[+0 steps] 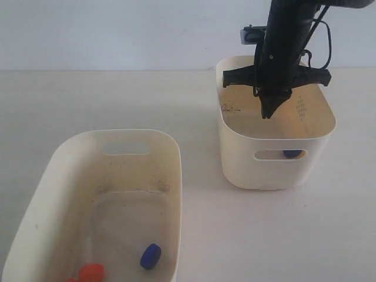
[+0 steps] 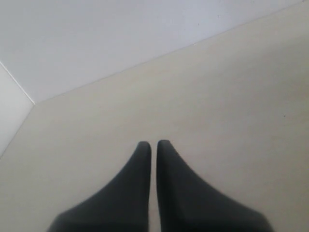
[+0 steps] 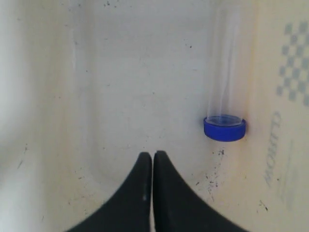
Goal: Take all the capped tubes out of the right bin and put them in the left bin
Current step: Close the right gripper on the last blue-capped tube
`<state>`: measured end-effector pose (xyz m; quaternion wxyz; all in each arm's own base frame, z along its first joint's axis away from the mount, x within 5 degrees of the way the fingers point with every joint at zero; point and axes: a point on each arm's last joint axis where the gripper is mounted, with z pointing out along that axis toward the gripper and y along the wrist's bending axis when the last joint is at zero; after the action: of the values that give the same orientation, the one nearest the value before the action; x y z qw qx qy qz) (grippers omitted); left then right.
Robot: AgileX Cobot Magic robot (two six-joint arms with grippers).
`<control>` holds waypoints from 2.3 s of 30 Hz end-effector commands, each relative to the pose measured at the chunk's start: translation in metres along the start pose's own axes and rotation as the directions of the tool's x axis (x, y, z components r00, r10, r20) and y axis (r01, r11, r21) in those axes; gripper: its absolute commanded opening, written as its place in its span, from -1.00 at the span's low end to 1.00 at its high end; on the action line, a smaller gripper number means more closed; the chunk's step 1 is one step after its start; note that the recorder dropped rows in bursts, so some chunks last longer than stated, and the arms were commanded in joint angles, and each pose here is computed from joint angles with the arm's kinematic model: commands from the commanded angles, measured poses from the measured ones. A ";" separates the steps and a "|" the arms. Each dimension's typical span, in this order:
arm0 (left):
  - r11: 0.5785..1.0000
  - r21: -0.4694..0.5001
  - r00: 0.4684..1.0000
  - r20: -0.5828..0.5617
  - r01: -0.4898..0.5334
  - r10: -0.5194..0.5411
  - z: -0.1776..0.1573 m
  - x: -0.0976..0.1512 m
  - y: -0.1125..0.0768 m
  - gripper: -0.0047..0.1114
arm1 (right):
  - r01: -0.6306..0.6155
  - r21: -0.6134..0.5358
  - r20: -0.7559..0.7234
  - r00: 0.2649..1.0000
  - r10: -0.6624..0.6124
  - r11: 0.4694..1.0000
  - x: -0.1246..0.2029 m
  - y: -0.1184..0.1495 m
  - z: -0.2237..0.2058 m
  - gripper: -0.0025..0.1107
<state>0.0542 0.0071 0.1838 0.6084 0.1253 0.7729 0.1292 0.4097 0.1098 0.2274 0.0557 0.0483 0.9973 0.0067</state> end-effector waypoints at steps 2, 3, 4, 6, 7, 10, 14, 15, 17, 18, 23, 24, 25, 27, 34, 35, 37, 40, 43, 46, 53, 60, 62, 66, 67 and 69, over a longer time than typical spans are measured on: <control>1.000 0.005 1.000 0.006 0.011 -0.011 0.000 -0.001 0.000 -0.84 | -0.012 0.032 -0.011 1.000 0.012 0.999 -0.003 -0.004 0.011 -0.96; 1.000 0.005 1.000 0.006 0.011 -0.011 0.000 -0.001 0.000 -0.84 | -0.011 0.034 -0.017 1.000 0.012 0.999 -0.003 -0.004 0.013 -0.96; 1.000 0.005 1.000 0.006 0.011 -0.011 0.000 -0.001 0.000 -0.84 | -0.011 0.037 -0.024 1.000 0.012 0.999 -0.003 -0.004 0.016 -0.96; 1.000 0.005 1.000 0.006 0.011 -0.011 0.000 -0.001 0.000 -0.84 | -0.010 0.043 -0.038 0.999 0.012 0.999 -0.004 -0.003 0.023 -0.96; 1.000 0.005 1.000 0.006 0.011 -0.011 0.000 -0.001 0.000 -0.84 | -0.010 0.043 -0.039 0.999 0.012 0.999 -0.004 -0.003 0.023 -0.96; 1.000 0.005 1.000 0.006 0.011 -0.011 0.000 -0.001 0.000 -0.84 | -0.007 0.052 -0.047 0.999 0.009 0.999 -0.004 -0.004 0.028 -0.96; 1.000 0.005 1.000 0.006 0.011 -0.011 0.000 -0.001 0.000 -0.84 | 0.002 0.074 -0.056 0.998 0.002 0.997 -0.005 -0.005 0.035 -0.96; 1.000 0.005 1.000 0.006 0.011 -0.011 0.000 -0.001 0.000 -0.84 | 0.006 0.082 -0.056 0.998 -0.001 0.997 -0.005 -0.005 0.036 -0.96; 1.000 0.005 1.000 0.006 0.011 -0.011 0.000 -0.001 0.000 -0.84 | 0.006 0.089 -0.065 0.998 0.000 0.996 -0.006 -0.006 0.041 -0.96; 1.000 0.005 1.000 0.006 0.011 -0.011 0.000 -0.001 0.000 -0.84 | 0.004 0.090 -0.067 0.998 0.002 0.996 -0.006 -0.005 0.042 -0.96; 1.000 0.005 1.000 0.006 0.011 -0.011 0.000 -0.001 0.000 -0.84 | 0.038 0.123 -0.074 0.997 -0.029 0.992 -0.004 -0.001 0.050 -0.96; 1.000 0.005 1.000 0.006 0.011 -0.011 0.000 -0.001 0.000 -0.84 | 0.054 0.145 -0.071 0.996 -0.044 0.988 -0.004 0.000 0.052 -0.96; 1.000 0.005 1.000 0.006 0.011 -0.011 0.000 -0.001 0.000 -0.84 | 0.068 0.168 -0.065 0.996 -0.058 0.983 -0.004 0.001 0.053 -0.96; 1.000 0.005 1.000 0.006 0.011 -0.011 0.000 -0.001 0.000 -0.84 | 0.074 0.196 -0.052 0.997 -0.065 0.978 -0.004 0.002 0.052 -0.96; 1.000 0.005 1.000 0.006 0.011 -0.011 0.000 -0.001 0.000 -0.84 | 0.083 0.207 -0.057 0.996 -0.073 0.975 -0.003 0.005 0.056 -0.96; 1.000 0.005 1.000 0.006 0.011 -0.011 0.000 -0.001 0.000 -0.84 | 0.083 0.207 -0.063 0.995 -0.072 0.975 -0.003 0.005 0.059 -0.96; 1.000 0.005 1.000 0.006 0.011 -0.011 0.000 -0.001 0.000 -0.84 | 0.085 0.207 -0.077 0.995 -0.070 0.975 -0.003 0.006 0.065 -0.96; 1.000 0.005 1.000 0.006 0.011 -0.011 0.000 -0.001 0.000 -0.84 | 0.087 0.212 -0.079 0.994 -0.072 0.973 -0.003 0.005 0.066 -0.96; 1.000 0.005 1.000 0.006 0.011 -0.011 0.000 -0.001 0.000 -0.84 | 0.101 0.241 -0.069 0.994 -0.087 0.965 -0.004 0.003 0.066 -0.96; 1.000 0.005 1.000 0.006 0.011 -0.011 0.000 -0.001 0.000 -0.84 | 0.111 0.256 -0.064 0.993 -0.098 0.960 -0.005 0.001 0.066 -0.96; 1.000 0.005 1.000 0.006 0.011 -0.011 0.000 -0.001 0.000 -0.84 | 0.142 0.257 -0.071 0.989 -0.128 0.956 -0.005 0.001 0.066 -0.59; 1.000 0.005 1.000 0.006 0.011 -0.011 0.000 -0.001 0.000 -0.84 | 0.064 0.271 -0.046 0.998 -0.054 0.960 -0.006 0.000 0.065 0.55; 1.000 0.005 1.000 0.006 0.011 -0.011 0.000 -0.001 0.000 -0.84 | 0.070 0.283 -0.041 0.997 -0.061 0.957 -0.007 -0.001 0.065 0.56; 1.000 0.005 1.000 0.006 0.011 -0.011 0.000 -0.001 0.000 -0.84 | 0.071 0.286 -0.040 0.997 -0.062 0.956 -0.007 -0.001 0.065 0.56; 1.000 0.005 1.000 0.006 0.011 -0.011 0.000 -0.001 0.000 -0.84 | 0.071 0.290 -0.038 0.997 -0.062 0.954 -0.007 -0.001 0.065 0.56; 1.000 0.005 1.000 0.006 0.011 -0.011 0.000 -0.001 0.000 -0.84 | 0.065 0.301 -0.039 0.998 -0.056 0.951 -0.007 -0.002 0.068 0.56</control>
<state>0.0542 0.0071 0.1838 0.6084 0.1253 0.7729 0.1292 0.4226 0.1129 0.1604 0.0288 0.0221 0.9910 -0.1286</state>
